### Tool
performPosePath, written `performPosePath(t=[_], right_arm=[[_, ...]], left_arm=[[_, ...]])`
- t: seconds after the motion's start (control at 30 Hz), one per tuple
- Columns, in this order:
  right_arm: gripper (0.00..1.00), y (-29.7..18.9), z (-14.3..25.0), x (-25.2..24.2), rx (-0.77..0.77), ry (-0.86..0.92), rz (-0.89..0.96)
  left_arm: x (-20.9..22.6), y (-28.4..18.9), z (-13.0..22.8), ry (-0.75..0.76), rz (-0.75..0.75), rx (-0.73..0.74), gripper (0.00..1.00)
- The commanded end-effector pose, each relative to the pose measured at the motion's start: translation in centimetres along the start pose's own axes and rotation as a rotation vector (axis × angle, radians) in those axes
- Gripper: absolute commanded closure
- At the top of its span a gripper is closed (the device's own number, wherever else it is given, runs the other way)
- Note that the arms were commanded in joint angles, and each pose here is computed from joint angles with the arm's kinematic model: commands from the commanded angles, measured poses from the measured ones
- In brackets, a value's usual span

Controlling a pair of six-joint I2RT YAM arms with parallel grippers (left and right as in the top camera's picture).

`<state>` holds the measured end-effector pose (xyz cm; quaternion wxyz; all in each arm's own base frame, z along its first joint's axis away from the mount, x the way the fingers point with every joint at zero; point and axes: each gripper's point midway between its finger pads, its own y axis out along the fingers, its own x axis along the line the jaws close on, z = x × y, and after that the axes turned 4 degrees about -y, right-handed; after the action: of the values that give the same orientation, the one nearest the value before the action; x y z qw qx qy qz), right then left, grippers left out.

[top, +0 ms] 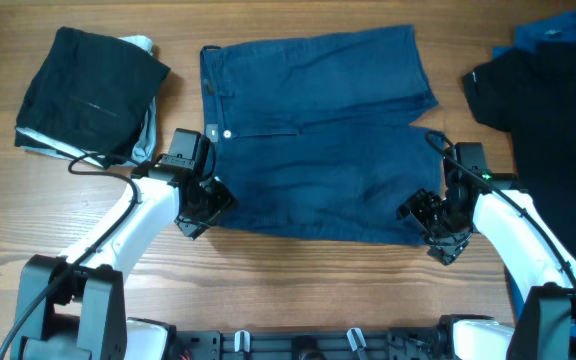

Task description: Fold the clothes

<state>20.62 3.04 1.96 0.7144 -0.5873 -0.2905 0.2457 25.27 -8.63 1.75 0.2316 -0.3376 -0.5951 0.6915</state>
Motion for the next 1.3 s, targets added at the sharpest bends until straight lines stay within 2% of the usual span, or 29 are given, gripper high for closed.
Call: performPosePath(t=[0.0, 0.13, 0.2, 0.33, 0.47, 0.6, 0.67, 0.73, 0.83, 0.93, 1.03, 1.1, 1.17, 1.2, 1.23, 1.27], right_arm=[[0.2, 0.6, 0.2, -0.6, 0.001, 0.045, 0.004], [0.39, 2.4, 1.0, -1.9, 0.008, 0.054, 0.023], [0.41, 2.5, 0.7, -1.7, -0.004, 0.05, 0.01], [0.66, 2.5, 0.1, -1.2, -0.028, 0.038, -0.008], [0.67, 2.6, 0.1, -1.3, -0.027, 0.015, -0.009], [0.72, 2.6, 0.0, -1.1, -0.031, 0.012, -0.014], [0.8, 2.6, 0.1, -1.1, -0.03, -0.022, -0.016], [0.85, 2.6, 0.0, -1.0, -0.033, -0.039, -0.018], [0.81, 2.6, -0.1, -1.0, -0.036, -0.04, -0.02], [0.7, 2.5, -0.1, -0.9, -0.038, -0.042, -0.023], [0.64, 2.5, -0.2, -1.0, -0.041, -0.05, -0.02], [0.51, 2.5, -0.3, -1.0, -0.048, -0.08, -0.016], [0.51, 2.5, -0.2, -1.1, -0.044, -0.096, -0.011], [0.53, 2.5, -0.2, -1.1, -0.043, -0.095, -0.01], [0.6, 2.5, -0.2, -1.1, -0.044, -0.094, -0.01], [0.61, 2.5, -0.2, -1.1, -0.044, -0.091, -0.01]], left_arm=[[-0.4, -0.6, -0.2, 0.022, 0.023, -0.01, 0.34], [-0.4, -0.6, -0.1, 0.021, 0.022, -0.009, 0.34], [-0.4, -0.6, -0.2, 0.022, 0.022, -0.01, 0.34], [-0.4, -0.6, -0.1, 0.021, 0.022, -0.009, 0.38], [-0.4, -0.5, 0.4, 0.038, 0.012, 0.0, 0.39], [-1.2, -0.2, 1.5, 0.108, -0.001, -0.021, 0.61], [-1.2, -0.1, 1.6, 0.134, -0.021, -0.046, 0.65], [-1.0, -0.1, 1.4, 0.14, -0.038, -0.065, 0.66], [0.1, -0.3, 0.5, 0.137, -0.093, -0.115, 0.65], [0.5, -0.3, 0.2, 0.133, -0.116, -0.134, 0.64], [0.5, -0.3, 0.2, 0.132, -0.116, -0.136, 0.7], [0.5, -0.3, 0.1, 0.132, -0.117, -0.144, 0.78], [0.4, -0.3, 0.0, 0.132, -0.113, -0.145, 0.82], [0.4, -0.3, 0.0, 0.13, -0.112, -0.146, 0.83], [0.4, -0.3, 0.0, 0.129, -0.112, -0.146, 0.86], [0.4, -0.3, 0.0, 0.129, -0.112, -0.145, 0.92]])
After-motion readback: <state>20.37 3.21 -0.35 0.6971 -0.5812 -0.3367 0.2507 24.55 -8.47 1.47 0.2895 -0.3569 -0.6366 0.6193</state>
